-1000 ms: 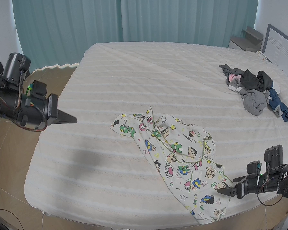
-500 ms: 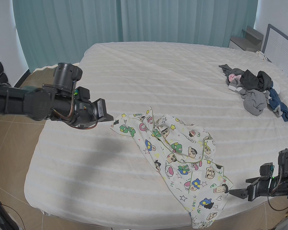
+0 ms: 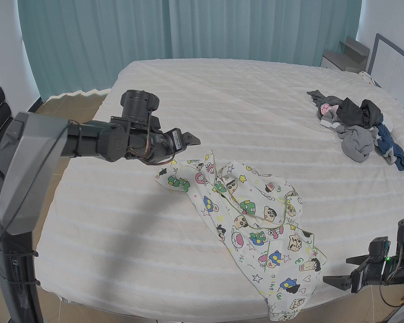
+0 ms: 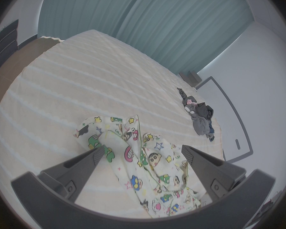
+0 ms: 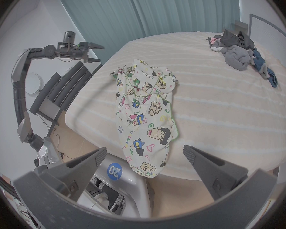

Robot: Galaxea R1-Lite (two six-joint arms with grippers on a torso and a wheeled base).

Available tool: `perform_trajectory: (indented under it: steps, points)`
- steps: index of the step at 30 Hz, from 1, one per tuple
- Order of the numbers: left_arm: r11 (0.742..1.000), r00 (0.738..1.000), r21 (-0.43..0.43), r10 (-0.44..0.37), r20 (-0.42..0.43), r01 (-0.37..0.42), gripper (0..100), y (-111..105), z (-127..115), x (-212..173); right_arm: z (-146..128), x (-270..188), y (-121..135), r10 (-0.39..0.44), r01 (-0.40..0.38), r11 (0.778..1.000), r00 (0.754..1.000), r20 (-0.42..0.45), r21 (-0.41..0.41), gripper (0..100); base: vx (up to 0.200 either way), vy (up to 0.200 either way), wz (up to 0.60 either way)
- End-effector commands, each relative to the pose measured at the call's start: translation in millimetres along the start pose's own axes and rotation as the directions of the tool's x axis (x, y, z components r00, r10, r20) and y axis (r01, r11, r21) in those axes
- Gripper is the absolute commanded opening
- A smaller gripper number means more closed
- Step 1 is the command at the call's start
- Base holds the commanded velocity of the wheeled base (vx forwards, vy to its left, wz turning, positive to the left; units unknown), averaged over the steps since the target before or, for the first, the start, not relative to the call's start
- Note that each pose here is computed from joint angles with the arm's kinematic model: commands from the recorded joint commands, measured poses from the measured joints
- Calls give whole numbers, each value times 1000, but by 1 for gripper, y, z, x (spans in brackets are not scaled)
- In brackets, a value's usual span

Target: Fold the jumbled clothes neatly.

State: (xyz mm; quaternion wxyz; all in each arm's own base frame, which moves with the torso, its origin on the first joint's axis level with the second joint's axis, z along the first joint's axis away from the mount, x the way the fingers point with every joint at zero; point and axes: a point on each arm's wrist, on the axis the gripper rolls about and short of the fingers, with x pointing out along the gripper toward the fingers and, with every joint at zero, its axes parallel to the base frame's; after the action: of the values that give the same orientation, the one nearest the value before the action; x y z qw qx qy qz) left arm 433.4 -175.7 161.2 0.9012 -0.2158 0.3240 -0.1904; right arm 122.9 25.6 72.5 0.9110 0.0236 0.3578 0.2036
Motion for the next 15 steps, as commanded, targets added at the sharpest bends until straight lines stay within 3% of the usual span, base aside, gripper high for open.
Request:
perform_trajectory:
  steps: [1,2,3,6,7,15]
  points:
    - [999,999,9,35,-16,-35,100,-2,-21,54,-5,-6,9,47,-47,998,999,7,-42,100,0,0,0]
    - [999,999,14,36,-24,-35,100,-8,-24,60,-6,-9,12,61,-60,996,998,10,-58,100,0,0,0]
    - [993,986,19,118,-116,-116,100,2,-50,84,-11,-19,20,102,-99,990,995,24,-99,100,0,0,0]
    - [987,975,23,158,-155,-157,100,9,-62,92,-13,-24,22,119,-114,987,992,35,-116,100,0,0,0]
    - [979,959,29,205,-198,-204,100,19,-75,101,-16,-32,25,139,-131,982,989,53,-138,100,0,0,0]
    - [965,934,28,259,-247,-261,100,39,-82,106,-25,-46,27,150,-137,979,986,77,-151,100,0,0,0]
